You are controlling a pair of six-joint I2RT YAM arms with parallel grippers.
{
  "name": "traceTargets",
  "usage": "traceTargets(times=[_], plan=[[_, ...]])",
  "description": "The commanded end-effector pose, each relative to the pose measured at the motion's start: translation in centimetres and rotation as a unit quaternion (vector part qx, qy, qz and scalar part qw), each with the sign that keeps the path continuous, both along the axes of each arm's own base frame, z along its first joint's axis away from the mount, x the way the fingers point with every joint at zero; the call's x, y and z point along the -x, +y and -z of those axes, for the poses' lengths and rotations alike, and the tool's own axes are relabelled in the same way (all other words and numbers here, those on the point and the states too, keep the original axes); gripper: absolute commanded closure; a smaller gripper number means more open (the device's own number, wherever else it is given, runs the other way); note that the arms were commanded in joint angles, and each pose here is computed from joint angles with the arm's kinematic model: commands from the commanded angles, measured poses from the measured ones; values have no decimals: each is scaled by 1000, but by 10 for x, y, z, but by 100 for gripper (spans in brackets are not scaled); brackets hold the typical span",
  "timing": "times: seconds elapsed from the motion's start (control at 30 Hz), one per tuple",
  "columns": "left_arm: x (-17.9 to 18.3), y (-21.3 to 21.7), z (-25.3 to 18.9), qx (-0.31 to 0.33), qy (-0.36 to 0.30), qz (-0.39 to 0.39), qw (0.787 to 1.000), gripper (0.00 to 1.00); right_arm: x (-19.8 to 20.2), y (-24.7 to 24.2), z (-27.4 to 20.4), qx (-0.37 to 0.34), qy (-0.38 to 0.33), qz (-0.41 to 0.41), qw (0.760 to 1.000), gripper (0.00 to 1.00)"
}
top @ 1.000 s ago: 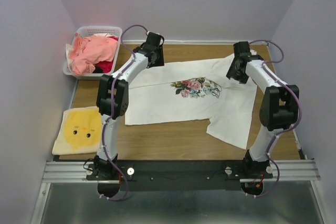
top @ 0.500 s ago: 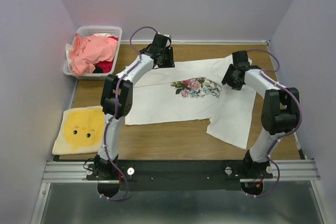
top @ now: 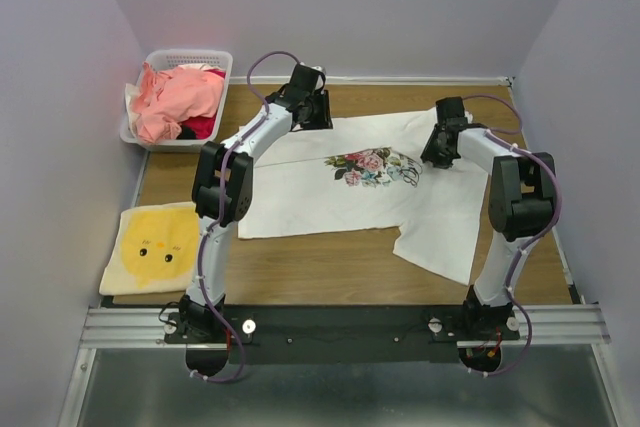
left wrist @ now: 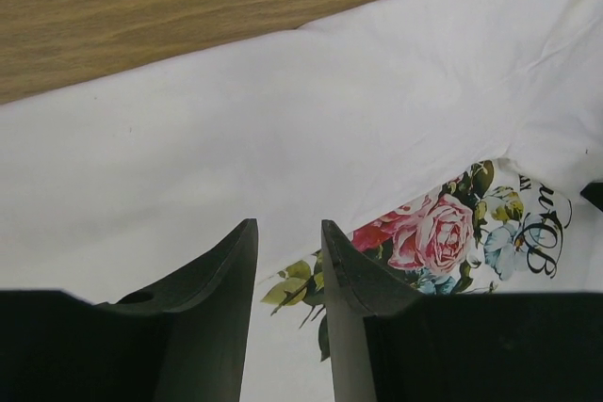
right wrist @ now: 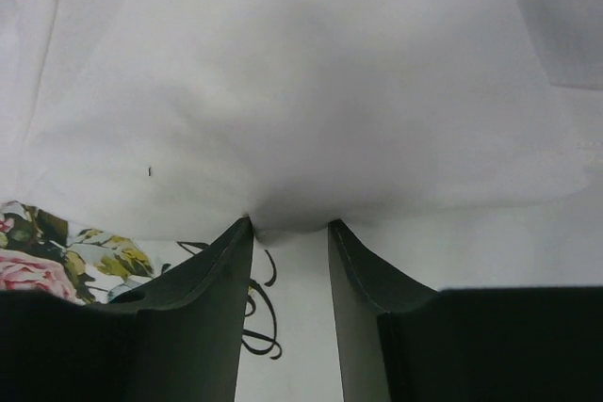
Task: Fold and stack the t-shirts
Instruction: Fold the tshirt
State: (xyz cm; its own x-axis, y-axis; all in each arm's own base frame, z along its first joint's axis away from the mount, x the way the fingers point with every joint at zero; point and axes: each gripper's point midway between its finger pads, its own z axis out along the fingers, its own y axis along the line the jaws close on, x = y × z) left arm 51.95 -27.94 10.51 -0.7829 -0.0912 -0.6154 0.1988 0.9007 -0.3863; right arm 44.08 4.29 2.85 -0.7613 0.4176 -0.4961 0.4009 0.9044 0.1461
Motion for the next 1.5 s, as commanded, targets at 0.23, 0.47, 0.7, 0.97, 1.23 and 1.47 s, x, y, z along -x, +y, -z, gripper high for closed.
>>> traceTargets(times=[0.23,0.47,0.7,0.97,1.23,1.47], plan=[[2,-11,-2,11,-1,16,1000,61,-37,-3,-47,8,-72,17,997,90],[2,-16,-2,16,-3,23,1000,62,-46,-5,-53,16,-81,19,996,99],[5,-21,-3,14,-4,32,999,64,-72,-11,-52,35,-93,32,995,99],[11,-23,1,8,-1,36,999,64,-111,-8,-32,45,-94,18,994,96],[16,-18,8,-3,5,35,999,65,-143,-2,-35,46,-115,-2,992,62],[17,-15,10,-9,7,30,999,65,-140,-1,-74,39,-146,-3,988,61]])
